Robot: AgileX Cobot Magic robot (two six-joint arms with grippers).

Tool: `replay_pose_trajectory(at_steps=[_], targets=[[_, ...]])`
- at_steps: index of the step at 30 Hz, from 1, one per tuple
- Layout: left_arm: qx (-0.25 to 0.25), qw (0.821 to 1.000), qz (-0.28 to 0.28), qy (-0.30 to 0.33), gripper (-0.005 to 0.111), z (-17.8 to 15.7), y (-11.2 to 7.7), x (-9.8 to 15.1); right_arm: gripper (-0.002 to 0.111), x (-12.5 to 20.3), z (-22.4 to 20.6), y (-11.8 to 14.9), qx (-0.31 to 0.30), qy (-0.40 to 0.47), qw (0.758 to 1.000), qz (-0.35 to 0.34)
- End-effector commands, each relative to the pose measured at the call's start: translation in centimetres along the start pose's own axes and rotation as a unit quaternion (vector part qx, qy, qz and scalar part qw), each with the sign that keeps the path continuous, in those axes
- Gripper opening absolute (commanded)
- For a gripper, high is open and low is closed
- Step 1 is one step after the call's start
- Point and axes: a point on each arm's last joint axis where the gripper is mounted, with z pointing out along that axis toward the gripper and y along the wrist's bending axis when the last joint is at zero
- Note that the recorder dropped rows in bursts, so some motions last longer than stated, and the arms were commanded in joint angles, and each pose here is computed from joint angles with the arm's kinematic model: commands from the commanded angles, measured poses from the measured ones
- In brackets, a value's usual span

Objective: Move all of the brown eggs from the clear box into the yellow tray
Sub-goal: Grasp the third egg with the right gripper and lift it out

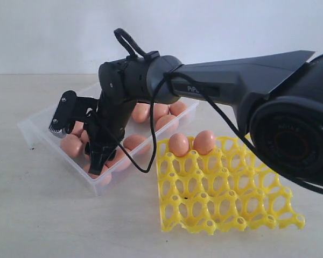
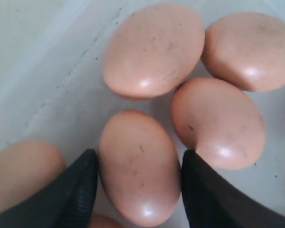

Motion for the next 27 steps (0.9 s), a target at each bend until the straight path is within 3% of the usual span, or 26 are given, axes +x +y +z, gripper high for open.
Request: replay_pose_trajectory(at_steps=[1, 3, 8, 13, 20, 24, 27], targets=[[-0.001, 1.000, -0.002, -0.005, -0.004, 0.0, 0.0, -0.1, 0.050, 0.1, 0.8, -0.3, 0.014, -0.014, 1.000, 0.005], [-0.001, 1.000, -0.002, -0.005, -0.004, 0.0, 0.0, -0.1, 0.046, -0.1, 0.8, -0.4, 0.020, -0.019, 1.000, 0.006], [-0.001, 1.000, -0.002, -0.005, -0.004, 0.0, 0.0, -0.1, 0.000, 0.0, 0.8, -0.3, 0.018, -0.018, 0.999, 0.047], [-0.001, 1.000, -0.002, -0.005, -0.004, 0.0, 0.0, -0.1, 0.000, -0.4, 0.2, -0.5, 0.020, -0.027, 0.992, 0.118], [-0.001, 1.000, -0.002, -0.005, -0.004, 0.0, 0.0, -0.1, 0.000, -2.5, -4.3, -1.6, 0.050, -0.095, 0.968, 0.227], [-0.001, 1.000, -0.002, -0.005, -0.004, 0.0, 0.0, -0.1, 0.000, -3.0, -6.7, -2.7, 0.040, -0.174, 0.901, 0.395], [-0.001, 1.000, -0.002, -0.005, -0.004, 0.0, 0.0, -0.1, 0.000, -2.5, -7.1, -2.5, 0.045, -0.246, 0.852, 0.460]])
